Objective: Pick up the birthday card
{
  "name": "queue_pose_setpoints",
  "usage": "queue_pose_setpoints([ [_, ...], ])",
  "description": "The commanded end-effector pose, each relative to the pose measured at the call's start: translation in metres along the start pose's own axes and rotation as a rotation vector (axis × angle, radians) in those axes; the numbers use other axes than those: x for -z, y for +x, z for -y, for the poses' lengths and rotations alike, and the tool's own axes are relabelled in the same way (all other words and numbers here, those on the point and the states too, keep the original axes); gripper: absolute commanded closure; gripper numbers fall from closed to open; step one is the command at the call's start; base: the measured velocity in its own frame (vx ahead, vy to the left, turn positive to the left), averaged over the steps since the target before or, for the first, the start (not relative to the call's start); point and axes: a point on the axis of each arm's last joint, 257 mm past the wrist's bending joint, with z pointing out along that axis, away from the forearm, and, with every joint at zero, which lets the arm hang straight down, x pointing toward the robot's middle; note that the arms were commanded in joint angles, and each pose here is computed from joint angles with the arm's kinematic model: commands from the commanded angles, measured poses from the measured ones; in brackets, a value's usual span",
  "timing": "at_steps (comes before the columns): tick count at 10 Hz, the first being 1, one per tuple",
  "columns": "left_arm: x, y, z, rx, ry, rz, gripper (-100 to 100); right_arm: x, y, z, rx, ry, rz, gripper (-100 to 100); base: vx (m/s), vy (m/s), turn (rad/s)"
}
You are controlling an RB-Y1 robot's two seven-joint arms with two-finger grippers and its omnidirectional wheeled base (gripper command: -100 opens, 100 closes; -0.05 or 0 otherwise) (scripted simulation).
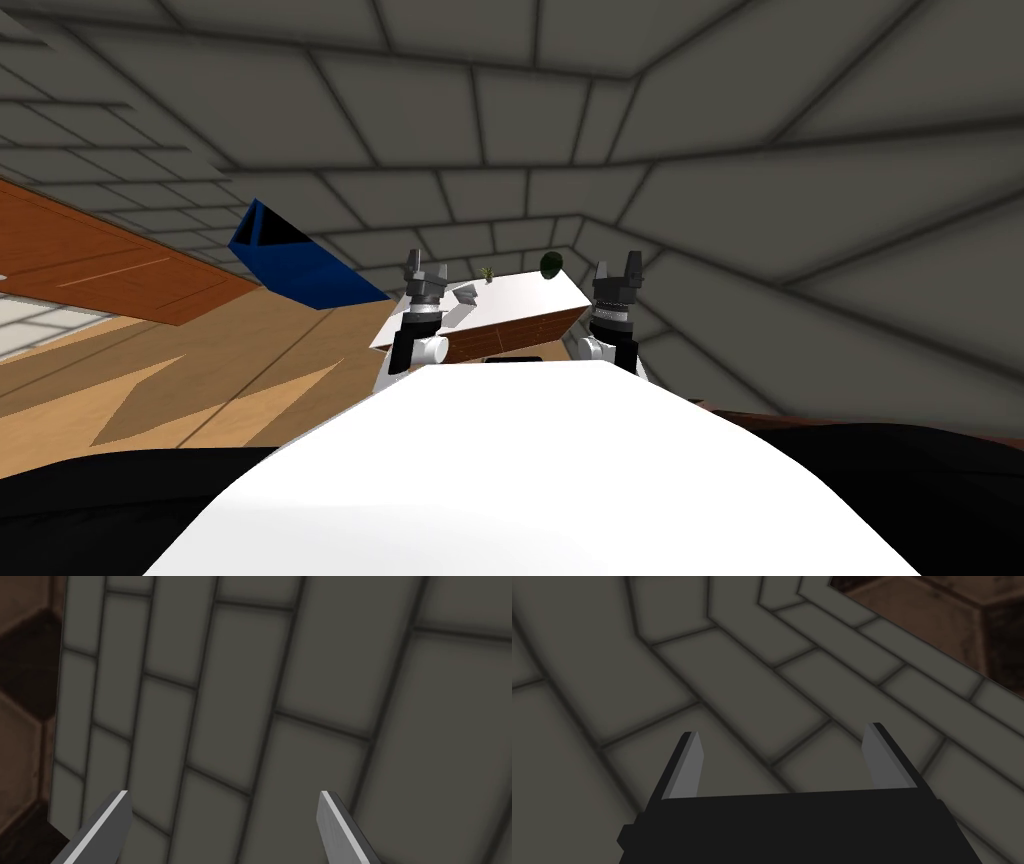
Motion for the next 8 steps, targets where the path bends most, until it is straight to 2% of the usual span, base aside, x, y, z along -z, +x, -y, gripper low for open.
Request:
queue_pose_setpoints([
  [1,0.0,-0.004,-0.01,-0.003,-0.034,0.001,-100,0.0,0.0,0.0,0.0,0.0,0.0,0,-0.029,-0.007,-0.028],
  [8,-0.003,-0.028,-0.079,-0.02,-0.251,0.021,-100,0.0,0.0,0.0,0.0,0.0,0.0,0,-0.032,-0.004,-0.065],
])
